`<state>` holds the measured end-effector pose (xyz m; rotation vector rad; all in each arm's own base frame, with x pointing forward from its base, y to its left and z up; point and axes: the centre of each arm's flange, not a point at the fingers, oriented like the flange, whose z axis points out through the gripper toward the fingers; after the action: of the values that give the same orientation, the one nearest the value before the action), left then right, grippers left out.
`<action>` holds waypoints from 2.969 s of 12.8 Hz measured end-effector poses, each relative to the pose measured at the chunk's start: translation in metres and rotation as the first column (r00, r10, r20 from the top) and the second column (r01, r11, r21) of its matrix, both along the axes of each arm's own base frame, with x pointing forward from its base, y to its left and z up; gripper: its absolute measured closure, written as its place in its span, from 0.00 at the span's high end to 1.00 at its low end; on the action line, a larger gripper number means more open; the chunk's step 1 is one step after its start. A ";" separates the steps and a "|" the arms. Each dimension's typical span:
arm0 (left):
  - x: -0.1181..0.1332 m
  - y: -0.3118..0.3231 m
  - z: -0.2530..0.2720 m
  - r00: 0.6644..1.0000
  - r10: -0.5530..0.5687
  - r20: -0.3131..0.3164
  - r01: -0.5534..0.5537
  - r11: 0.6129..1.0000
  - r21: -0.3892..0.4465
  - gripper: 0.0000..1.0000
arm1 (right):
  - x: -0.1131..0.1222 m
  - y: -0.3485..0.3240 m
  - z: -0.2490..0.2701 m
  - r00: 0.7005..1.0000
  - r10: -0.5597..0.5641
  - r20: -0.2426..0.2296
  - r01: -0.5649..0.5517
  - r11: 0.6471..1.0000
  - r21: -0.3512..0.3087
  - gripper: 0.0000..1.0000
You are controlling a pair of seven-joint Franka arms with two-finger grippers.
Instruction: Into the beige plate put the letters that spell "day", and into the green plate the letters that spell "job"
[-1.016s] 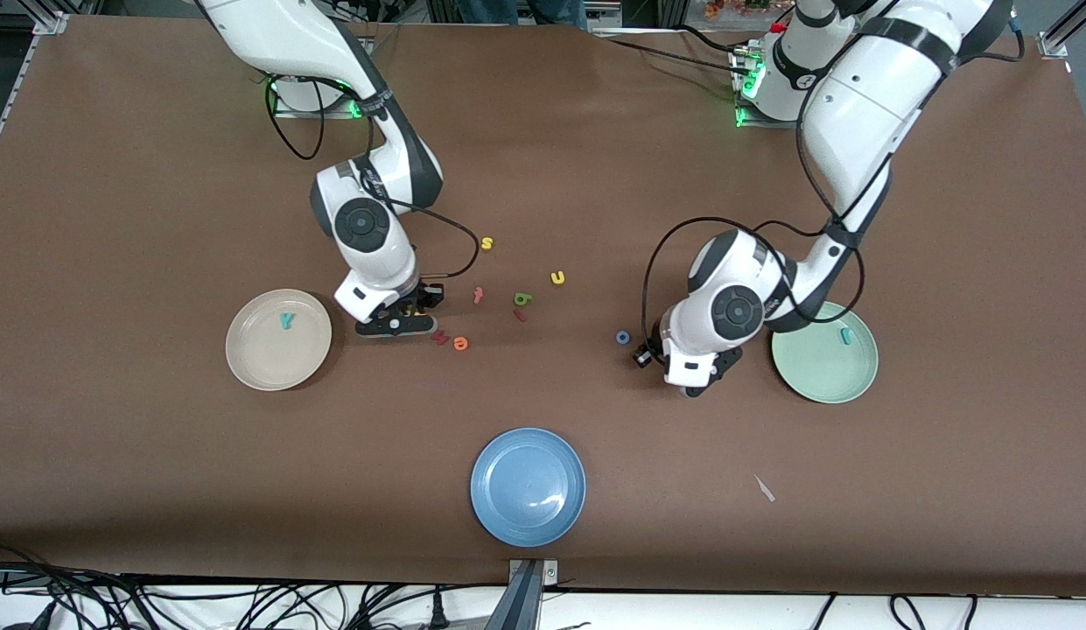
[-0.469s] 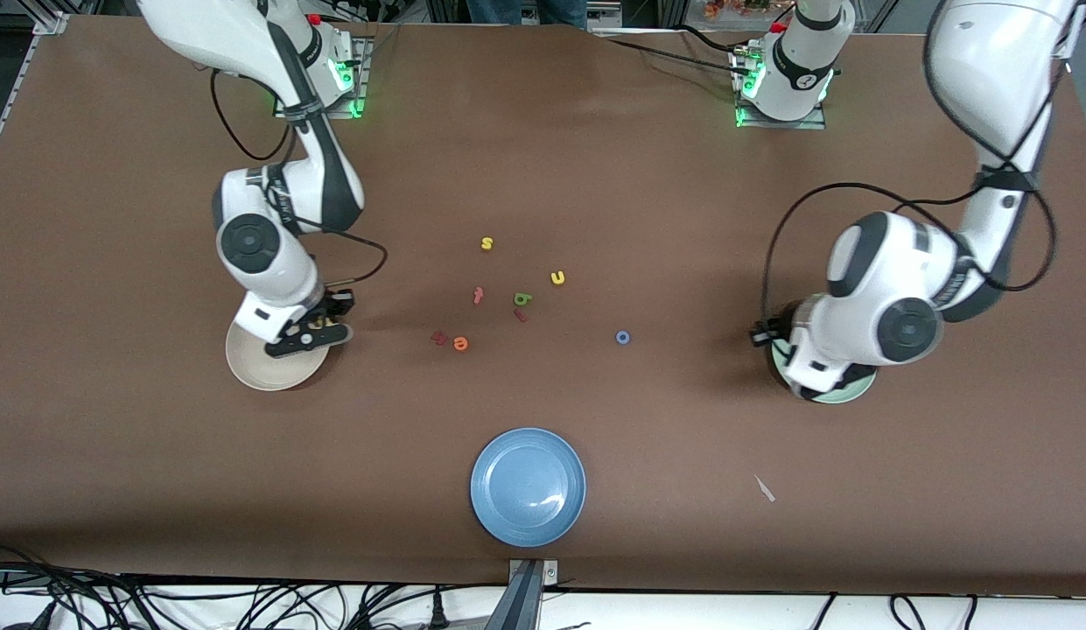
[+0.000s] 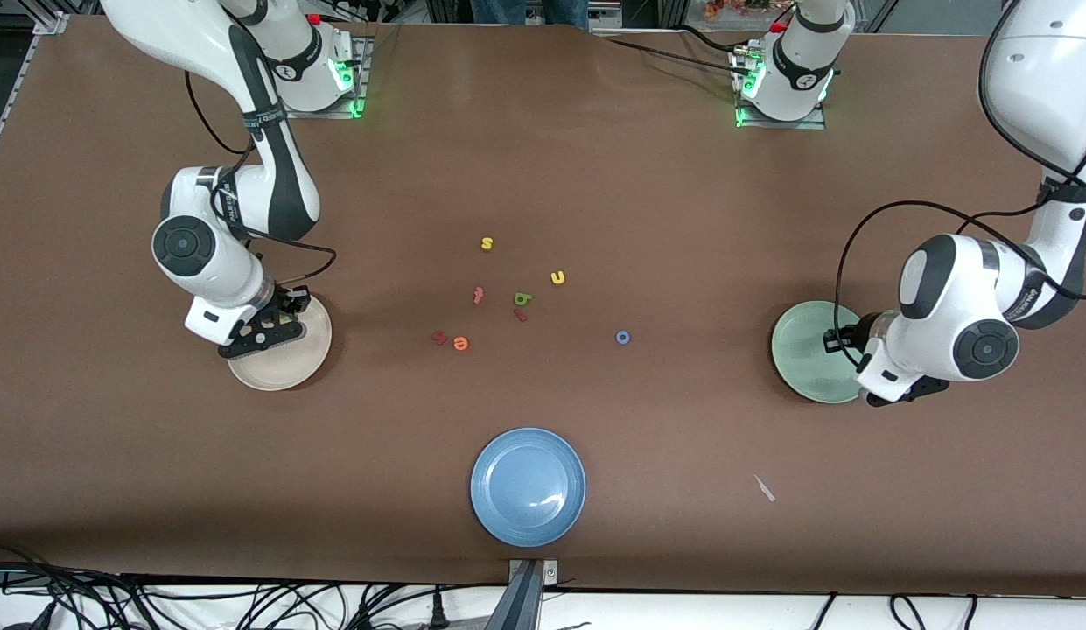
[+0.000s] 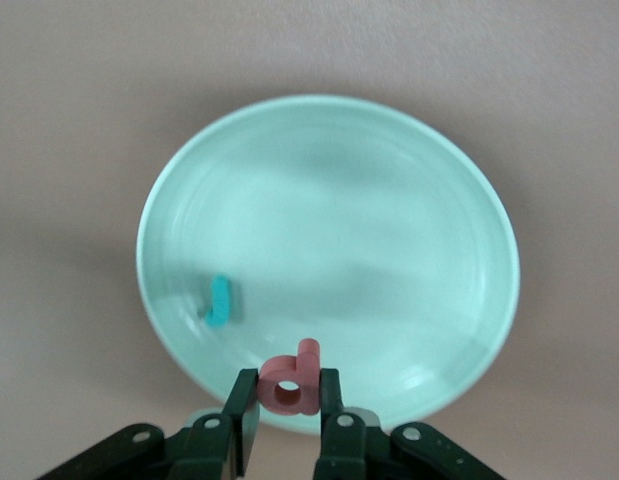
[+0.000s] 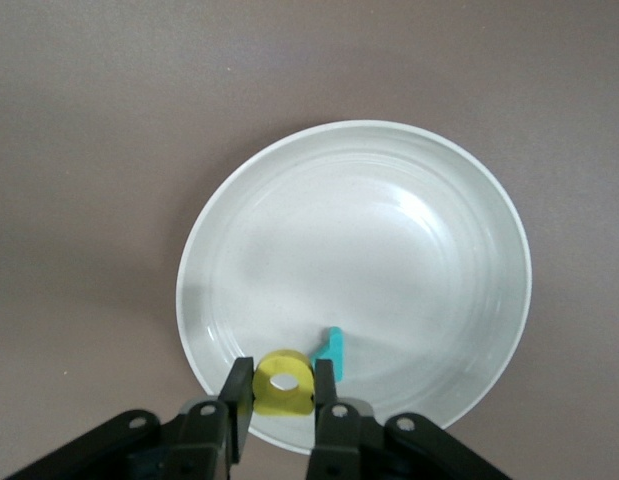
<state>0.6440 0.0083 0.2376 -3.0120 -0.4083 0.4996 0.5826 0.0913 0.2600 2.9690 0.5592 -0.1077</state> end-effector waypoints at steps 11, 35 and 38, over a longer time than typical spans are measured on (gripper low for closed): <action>0.000 -0.112 0.029 0.995 0.087 0.038 -0.086 0.996 -0.039 0.97 | -0.015 0.068 -0.008 0.994 -0.106 -0.020 0.108 0.988 0.108 0.71; -0.061 -0.369 -0.066 0.913 0.364 0.184 -0.357 0.931 -0.071 0.51 | -0.096 0.366 -0.035 0.820 -0.570 0.048 0.548 0.807 0.219 0.71; -0.059 -0.369 -0.064 0.912 0.364 0.186 -0.357 0.931 -0.072 0.23 | -0.097 0.369 -0.044 0.816 -0.575 0.056 0.551 0.804 0.225 0.71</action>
<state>0.5847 -0.3607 0.1733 -3.0372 -0.9933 0.2251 0.4856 0.4604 0.2156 3.2010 -0.3749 0.0861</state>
